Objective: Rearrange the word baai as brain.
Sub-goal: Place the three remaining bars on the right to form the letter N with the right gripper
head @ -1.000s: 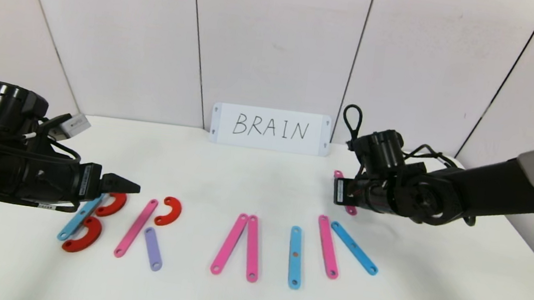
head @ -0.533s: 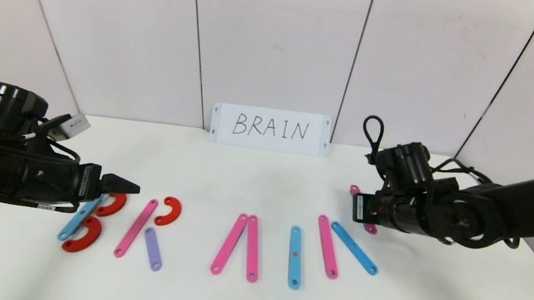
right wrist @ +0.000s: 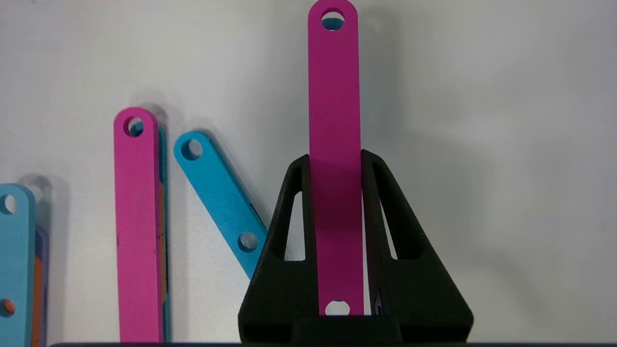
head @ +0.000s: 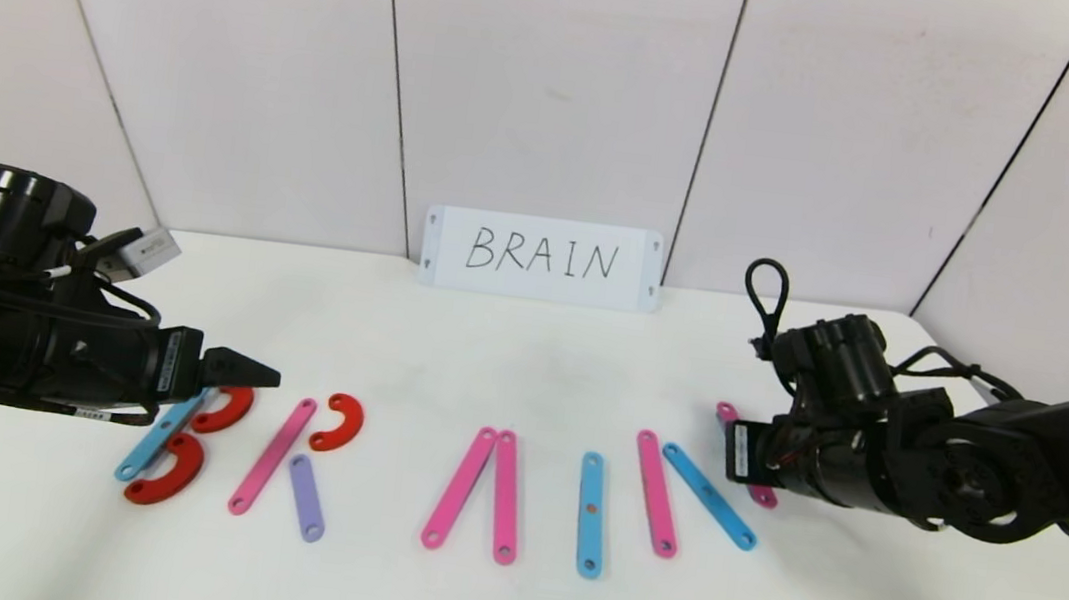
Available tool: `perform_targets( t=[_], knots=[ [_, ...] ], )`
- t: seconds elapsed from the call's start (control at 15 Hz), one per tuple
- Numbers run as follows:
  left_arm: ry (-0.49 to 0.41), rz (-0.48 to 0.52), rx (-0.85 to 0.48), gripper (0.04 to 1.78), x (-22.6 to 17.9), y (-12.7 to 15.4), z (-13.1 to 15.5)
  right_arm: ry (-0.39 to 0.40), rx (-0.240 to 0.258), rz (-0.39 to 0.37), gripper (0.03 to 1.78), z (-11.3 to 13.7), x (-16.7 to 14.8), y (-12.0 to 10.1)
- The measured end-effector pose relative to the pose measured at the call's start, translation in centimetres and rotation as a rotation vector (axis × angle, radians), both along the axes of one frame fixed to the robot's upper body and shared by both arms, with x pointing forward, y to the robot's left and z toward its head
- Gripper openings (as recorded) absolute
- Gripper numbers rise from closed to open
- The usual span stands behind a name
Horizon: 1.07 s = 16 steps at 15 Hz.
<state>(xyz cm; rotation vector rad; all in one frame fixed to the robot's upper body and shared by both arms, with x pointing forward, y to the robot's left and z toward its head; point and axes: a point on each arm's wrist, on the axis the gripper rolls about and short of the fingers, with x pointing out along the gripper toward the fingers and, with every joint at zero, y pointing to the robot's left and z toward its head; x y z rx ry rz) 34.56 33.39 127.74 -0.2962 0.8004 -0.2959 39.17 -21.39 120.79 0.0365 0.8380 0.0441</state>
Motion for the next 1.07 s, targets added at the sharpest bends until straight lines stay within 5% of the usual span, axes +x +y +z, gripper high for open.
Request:
perform_targets(
  t=[1.07],
  knots=[
    [-0.006, 0.0, 0.0, 1.74, -0.1, 0.0, 0.2, 0.057, 0.001, 0.003, 0.3, -1.0, -1.7, -0.5]
  ],
)
